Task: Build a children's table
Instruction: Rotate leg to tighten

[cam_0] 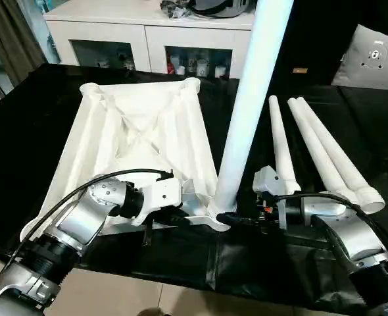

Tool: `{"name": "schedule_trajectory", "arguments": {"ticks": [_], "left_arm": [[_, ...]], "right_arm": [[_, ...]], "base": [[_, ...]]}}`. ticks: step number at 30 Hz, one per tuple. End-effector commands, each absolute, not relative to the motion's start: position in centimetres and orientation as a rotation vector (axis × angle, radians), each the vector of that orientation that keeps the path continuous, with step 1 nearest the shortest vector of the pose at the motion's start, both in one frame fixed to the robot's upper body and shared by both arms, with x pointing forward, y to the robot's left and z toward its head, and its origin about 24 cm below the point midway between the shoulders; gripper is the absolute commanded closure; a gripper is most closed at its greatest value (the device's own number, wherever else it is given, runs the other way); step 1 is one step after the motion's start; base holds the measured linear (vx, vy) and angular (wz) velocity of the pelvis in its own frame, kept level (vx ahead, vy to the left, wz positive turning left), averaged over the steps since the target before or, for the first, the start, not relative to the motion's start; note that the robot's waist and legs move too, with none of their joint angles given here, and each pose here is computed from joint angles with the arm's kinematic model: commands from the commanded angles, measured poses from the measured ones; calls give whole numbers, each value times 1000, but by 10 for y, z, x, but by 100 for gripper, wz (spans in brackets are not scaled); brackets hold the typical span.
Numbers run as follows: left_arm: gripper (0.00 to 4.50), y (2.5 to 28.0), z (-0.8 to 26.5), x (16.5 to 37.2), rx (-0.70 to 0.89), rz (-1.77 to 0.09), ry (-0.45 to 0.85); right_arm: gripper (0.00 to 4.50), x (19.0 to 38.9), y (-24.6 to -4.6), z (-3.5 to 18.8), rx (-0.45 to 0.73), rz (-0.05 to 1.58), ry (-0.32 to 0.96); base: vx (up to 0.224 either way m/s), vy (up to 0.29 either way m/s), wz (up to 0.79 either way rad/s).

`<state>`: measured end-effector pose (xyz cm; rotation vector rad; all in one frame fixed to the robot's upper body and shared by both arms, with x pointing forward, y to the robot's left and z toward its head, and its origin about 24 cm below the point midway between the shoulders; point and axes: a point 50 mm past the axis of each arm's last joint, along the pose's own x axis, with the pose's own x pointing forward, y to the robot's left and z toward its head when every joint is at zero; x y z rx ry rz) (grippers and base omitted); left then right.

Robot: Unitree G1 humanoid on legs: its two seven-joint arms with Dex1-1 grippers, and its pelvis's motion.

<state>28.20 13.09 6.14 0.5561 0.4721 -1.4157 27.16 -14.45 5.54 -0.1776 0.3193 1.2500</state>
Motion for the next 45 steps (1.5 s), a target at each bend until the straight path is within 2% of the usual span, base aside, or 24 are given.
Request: {"name": "schedule_trajectory", "arguments": {"ticks": [1, 3, 4, 6, 9, 14, 19, 20, 21, 23, 24, 25, 26, 28, 32, 35, 38, 40, 45], "left_arm": [[450, 119, 67, 280, 498, -1414, 430], [450, 114, 69, 284, 455, -1340, 416], [450, 114, 69, 284, 455, -1340, 416], [450, 104, 71, 287, 416, -1238, 403], [450, 90, 73, 288, 367, -1142, 392], [450, 68, 77, 286, 328, -1032, 374], [450, 58, 77, 281, 330, -1038, 355], [450, 61, 76, 282, 358, -1034, 350], [450, 62, 75, 282, 366, -1034, 349], [450, 73, 73, 284, 413, -1032, 348], [450, 73, 73, 284, 413, -1032, 348], [450, 78, 73, 286, 406, -1023, 359], [450, 83, 73, 286, 402, -1023, 359], [450, 86, 73, 287, 407, -1033, 355], [450, 93, 71, 286, 428, -1096, 355], [450, 100, 69, 284, 469, -1171, 366], [450, 108, 66, 282, 521, -1278, 402], [450, 110, 65, 279, 558, -1342, 410], [450, 114, 63, 274, 596, -1438, 436]], "right_arm": [[180, 266, -136, 37, -159, 1215, 401], [180, 271, -132, 27, -146, 1098, 430], [180, 271, -132, 27, -146, 1098, 430], [180, 281, -123, 20, -92, 938, 439], [180, 290, -115, 16, -31, 812, 450], [182, 295, -106, 11, 12, 717, 465], [182, 294, -104, 9, 4, 698, 467], [127, 295, -107, 9, -13, 681, 454], [113, 295, -107, 9, -15, 680, 449], [113, 296, -114, 16, -2, 671, 392], [93, 296, -114, 16, -2, 671, 392], [93, 296, -118, 21, -20, 689, 349], [71, 294, -121, 27, -44, 726, 307], [68, 292, -124, 30, -46, 752, 292], [23, 289, -138, 40, -121, 807, 256], [4, 283, -146, 50, -158, 920, 227], [4, 273, -153, 61, -178, 1084, 229], [4, 272, -156, 63, -204, 1132, 243], [4, 276, -158, 66, -252, 1159, 249]], "base": [[0, 0, 0], [0, 0, 0], [0, 0, 0], [0, 0, 0], [0, 0, 0], [0, 0, 0], [0, 0, 0], [0, 0, 0], [0, 0, 0], [0, 0, 0], [0, 0, 0], [0, 0, 0], [0, 0, 0], [0, 0, 0], [0, 0, 0], [0, 0, 0], [0, 0, 0], [0, 0, 0], [0, 0, 0]]}}
